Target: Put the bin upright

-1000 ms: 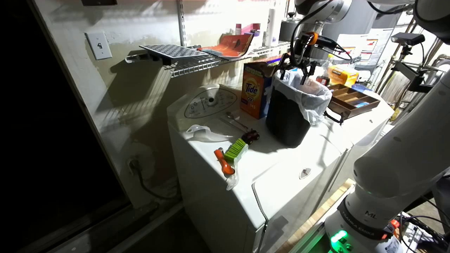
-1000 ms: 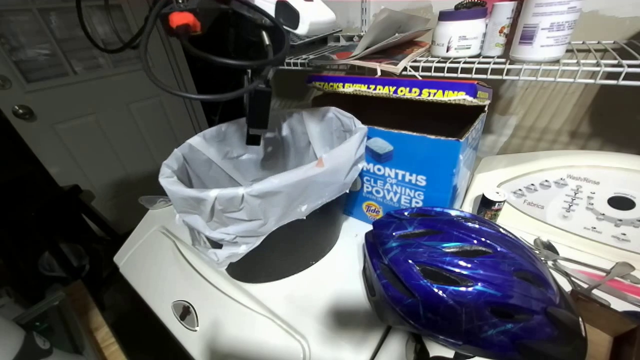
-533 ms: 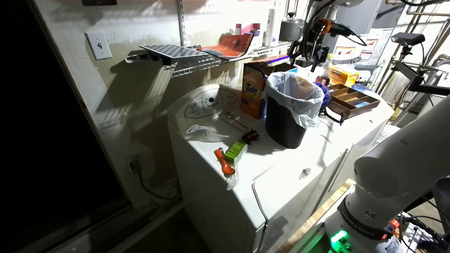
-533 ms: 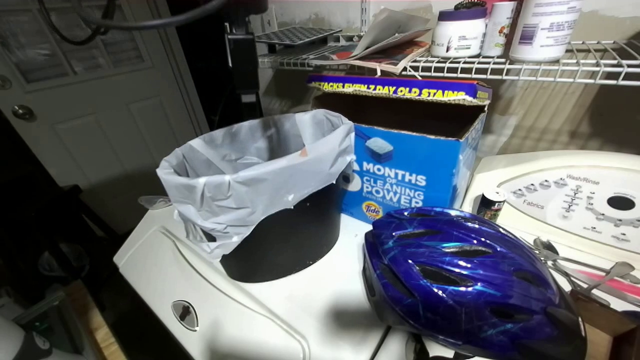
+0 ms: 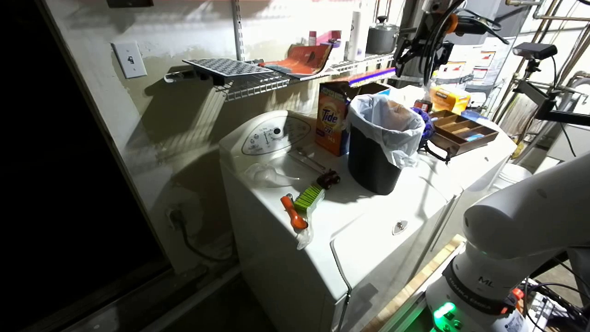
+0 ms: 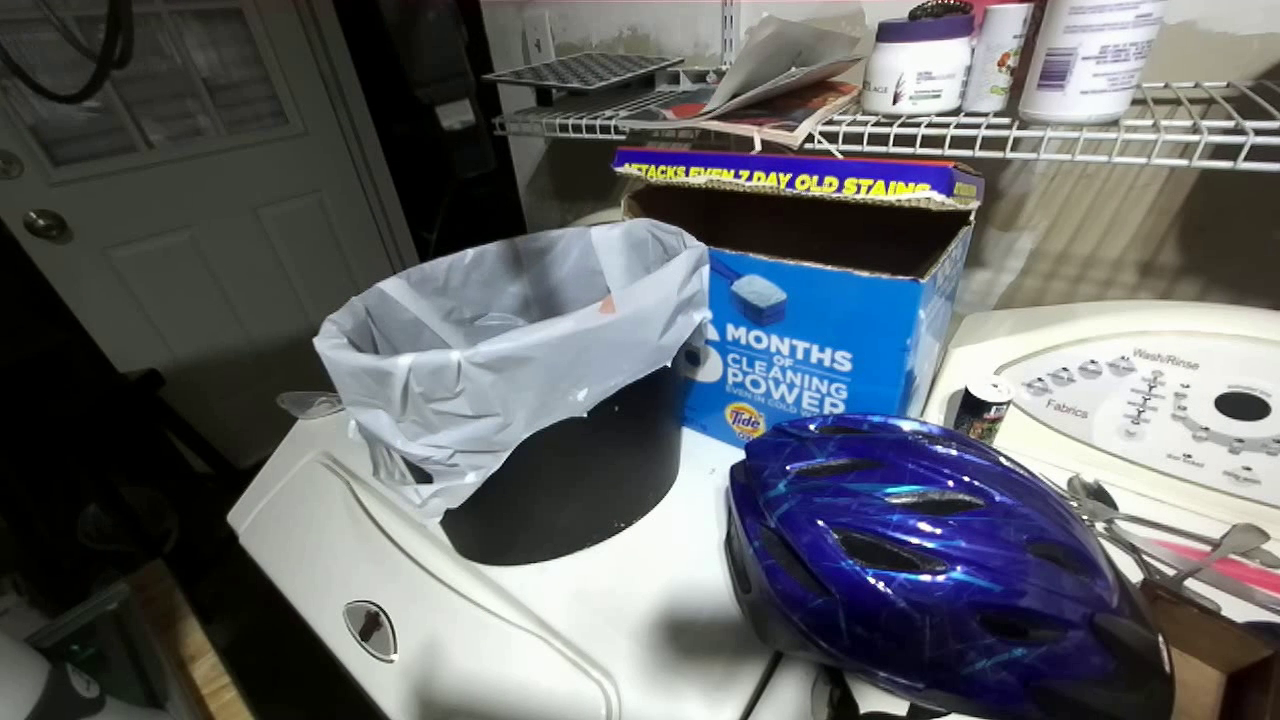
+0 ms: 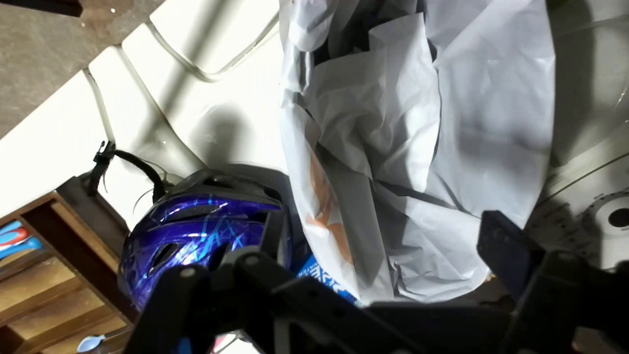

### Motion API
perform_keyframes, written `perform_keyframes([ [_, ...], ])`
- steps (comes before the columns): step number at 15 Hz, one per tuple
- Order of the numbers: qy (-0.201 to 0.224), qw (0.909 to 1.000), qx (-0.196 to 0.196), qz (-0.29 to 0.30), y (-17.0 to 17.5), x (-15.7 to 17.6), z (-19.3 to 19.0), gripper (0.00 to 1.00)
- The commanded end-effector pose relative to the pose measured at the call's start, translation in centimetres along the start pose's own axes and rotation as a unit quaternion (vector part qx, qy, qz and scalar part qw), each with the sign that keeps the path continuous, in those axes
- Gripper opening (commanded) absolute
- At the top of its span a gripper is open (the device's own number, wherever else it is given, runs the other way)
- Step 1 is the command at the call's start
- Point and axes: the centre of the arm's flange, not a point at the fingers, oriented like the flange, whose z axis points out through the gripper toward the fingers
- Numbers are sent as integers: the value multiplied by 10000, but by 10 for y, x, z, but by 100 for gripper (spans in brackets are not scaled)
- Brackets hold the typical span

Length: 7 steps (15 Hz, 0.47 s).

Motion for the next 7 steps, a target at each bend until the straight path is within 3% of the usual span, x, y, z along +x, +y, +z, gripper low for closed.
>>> perform_keyframes([
  [1,347,9993,-118,118,7,-27,-6,100],
  [2,388,9991,-114,152,7,-30,-9,100],
  [3,191,9998,-14,44,5,-12,-9,100],
  [7,264,9996,1,84,7,-21,-13,100],
])
